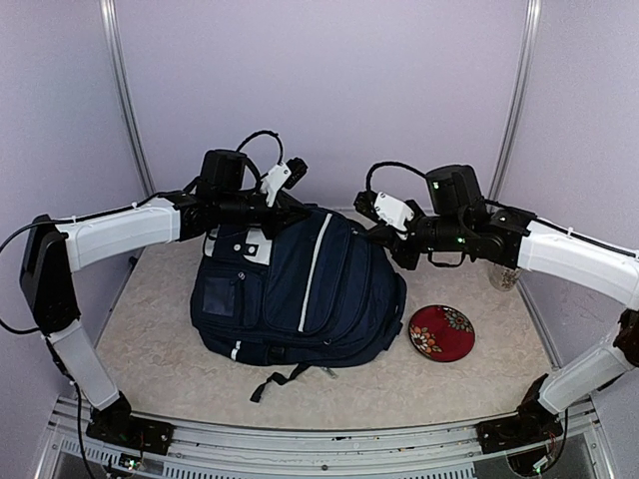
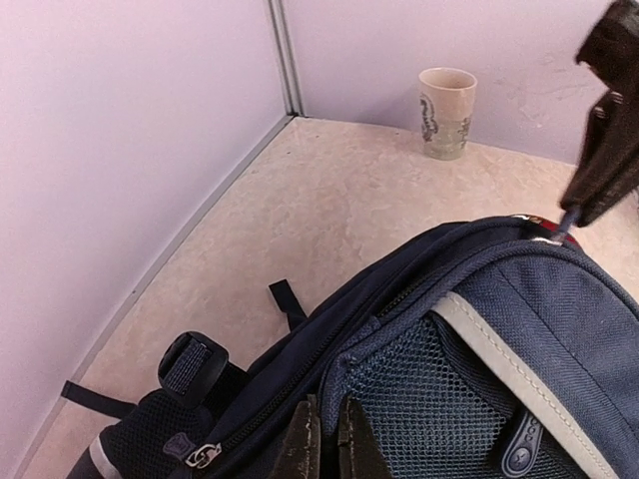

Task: Pack the student bag
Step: Unzip the upper front pocket of the student bag.

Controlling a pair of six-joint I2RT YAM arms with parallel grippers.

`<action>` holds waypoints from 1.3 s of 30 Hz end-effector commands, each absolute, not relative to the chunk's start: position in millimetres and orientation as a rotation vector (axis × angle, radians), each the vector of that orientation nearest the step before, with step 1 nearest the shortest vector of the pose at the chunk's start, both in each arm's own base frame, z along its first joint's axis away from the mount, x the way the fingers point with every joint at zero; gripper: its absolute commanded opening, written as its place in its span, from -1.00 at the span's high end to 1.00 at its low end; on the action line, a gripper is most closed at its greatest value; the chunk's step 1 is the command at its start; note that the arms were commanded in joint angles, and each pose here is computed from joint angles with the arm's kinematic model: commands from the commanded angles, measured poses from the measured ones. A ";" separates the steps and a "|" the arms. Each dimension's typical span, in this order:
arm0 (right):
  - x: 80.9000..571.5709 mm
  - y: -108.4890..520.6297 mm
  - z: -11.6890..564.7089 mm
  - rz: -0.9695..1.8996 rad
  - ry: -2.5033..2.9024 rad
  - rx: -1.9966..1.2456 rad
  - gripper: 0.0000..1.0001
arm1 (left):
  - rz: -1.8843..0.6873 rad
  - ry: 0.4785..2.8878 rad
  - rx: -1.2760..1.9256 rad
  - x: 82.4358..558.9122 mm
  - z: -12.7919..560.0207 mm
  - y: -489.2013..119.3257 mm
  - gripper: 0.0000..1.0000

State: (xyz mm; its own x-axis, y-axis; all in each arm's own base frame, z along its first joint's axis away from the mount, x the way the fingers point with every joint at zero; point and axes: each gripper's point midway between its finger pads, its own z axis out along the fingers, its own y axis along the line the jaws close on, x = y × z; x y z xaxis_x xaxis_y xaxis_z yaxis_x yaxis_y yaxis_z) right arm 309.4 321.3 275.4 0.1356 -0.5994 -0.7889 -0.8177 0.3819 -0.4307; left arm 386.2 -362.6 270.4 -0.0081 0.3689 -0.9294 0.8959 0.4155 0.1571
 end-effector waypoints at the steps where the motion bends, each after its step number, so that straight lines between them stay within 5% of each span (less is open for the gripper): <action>1: 260.7 320.6 260.6 0.281 1.577 -1.428 1.00 | -0.340 1.448 0.853 427.4 366.8 -307.2 1.00; 21: 149.5 384.7 183.6 0.861 1.641 -1.382 1.00 | -0.326 1.411 0.700 414.2 398.7 -298.5 1.00; 37: 156.4 466.7 176.3 0.926 1.596 -1.358 1.00 | -0.382 1.403 0.691 405.1 391.0 -302.8 1.00; 39: 149.7 466.5 193.7 0.975 1.564 -1.351 0.80 | -0.386 1.397 0.712 402.6 388.5 -304.7 1.00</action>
State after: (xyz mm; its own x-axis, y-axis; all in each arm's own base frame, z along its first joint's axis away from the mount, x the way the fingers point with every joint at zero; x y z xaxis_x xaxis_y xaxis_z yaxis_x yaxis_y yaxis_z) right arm 172.3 447.7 154.4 -0.1053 -0.4415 -0.8910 -0.9775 0.2107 0.0112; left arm 404.0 -314.9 271.1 -0.1236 0.3720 -0.9200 0.7252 0.6667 0.1721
